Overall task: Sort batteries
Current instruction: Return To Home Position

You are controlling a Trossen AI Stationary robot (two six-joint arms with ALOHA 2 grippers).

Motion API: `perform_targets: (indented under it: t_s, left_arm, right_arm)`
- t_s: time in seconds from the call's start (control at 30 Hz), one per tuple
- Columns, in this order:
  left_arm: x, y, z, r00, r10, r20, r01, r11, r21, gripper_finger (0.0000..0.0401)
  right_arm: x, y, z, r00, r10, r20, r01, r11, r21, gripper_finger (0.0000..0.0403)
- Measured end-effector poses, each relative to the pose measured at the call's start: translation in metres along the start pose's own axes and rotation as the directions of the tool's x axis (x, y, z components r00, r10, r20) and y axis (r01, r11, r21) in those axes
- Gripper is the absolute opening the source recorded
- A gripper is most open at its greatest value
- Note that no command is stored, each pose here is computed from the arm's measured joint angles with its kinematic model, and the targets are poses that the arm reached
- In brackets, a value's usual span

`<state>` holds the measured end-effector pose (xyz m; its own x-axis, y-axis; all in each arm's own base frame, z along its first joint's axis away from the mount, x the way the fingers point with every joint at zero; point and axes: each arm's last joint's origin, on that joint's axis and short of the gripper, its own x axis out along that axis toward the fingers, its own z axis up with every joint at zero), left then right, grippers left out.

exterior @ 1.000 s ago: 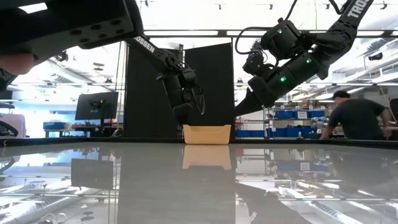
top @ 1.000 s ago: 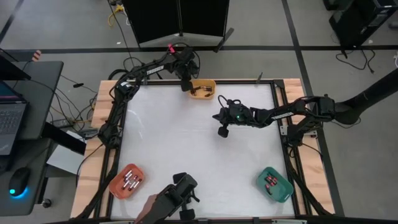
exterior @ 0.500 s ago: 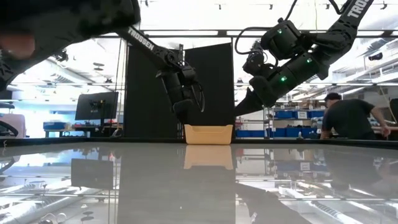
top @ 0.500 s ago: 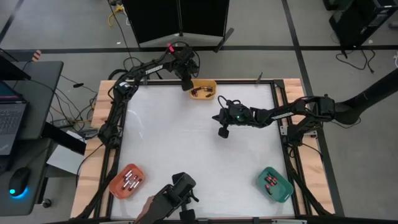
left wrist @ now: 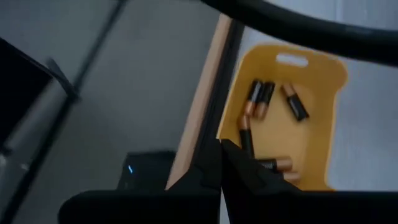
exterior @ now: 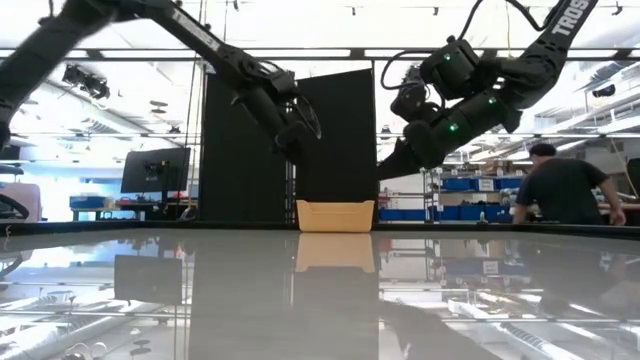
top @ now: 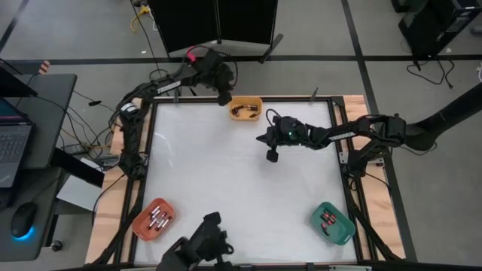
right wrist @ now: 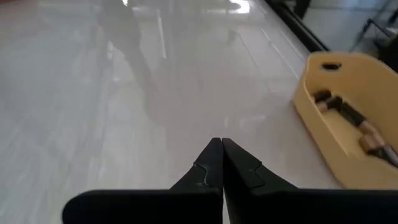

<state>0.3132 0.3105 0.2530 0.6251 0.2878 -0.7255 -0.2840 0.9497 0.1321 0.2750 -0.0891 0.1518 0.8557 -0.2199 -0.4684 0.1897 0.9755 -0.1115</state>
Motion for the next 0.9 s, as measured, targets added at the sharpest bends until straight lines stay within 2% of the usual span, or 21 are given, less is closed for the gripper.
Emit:
perform_targets:
  t_s: [0.1, 0.27, 0.4, 0.57, 0.67, 0.9]
  left_arm:
    - [-0.012, -0.009, -0.01, 0.993, 0.036, 0.111, -0.035, 0.999, -0.005, 0.0007]
    - [-0.029, -0.034, -0.035, 0.959, 0.028, 0.283, -0.024, 1.0, -0.015, 0.0007]
    - [-0.045, -0.062, -0.05, 0.897, 0.025, 0.442, -0.03, 1.0, 0.005, 0.0007]
    - [-0.06, -0.098, -0.072, 0.819, -0.01, 0.573, -0.014, 0.999, 0.037, 0.0007]
    - [-0.064, -0.115, -0.088, 0.777, -0.025, 0.629, 0.012, 1.0, 0.025, 0.0007]
    - [-0.072, -0.146, -0.136, 0.761, -0.053, 0.646, 0.074, 0.997, -0.006, 0.0007]
  right_arm:
    - [-0.001, -0.01, 0.002, 0.998, 0.039, 0.044, -0.038, 0.999, -0.011, 0.0005]
    - [-0.003, -0.022, 0.006, 0.991, 0.071, 0.117, -0.069, 0.997, -0.013, 0.0005]
    - [-0.004, -0.026, 0.007, 0.988, 0.061, 0.141, -0.059, 0.998, -0.019, 0.0005]
    - [-0.004, -0.026, 0.009, 0.985, 0.059, 0.161, -0.057, 0.998, -0.016, 0.0005]
    - [-0.004, -0.026, 0.01, 0.985, 0.059, 0.163, -0.057, 0.998, -0.016, 0.0005]
    - [-0.006, -0.025, 0.006, 0.982, 0.055, 0.183, -0.052, 0.998, -0.022, 0.0005]
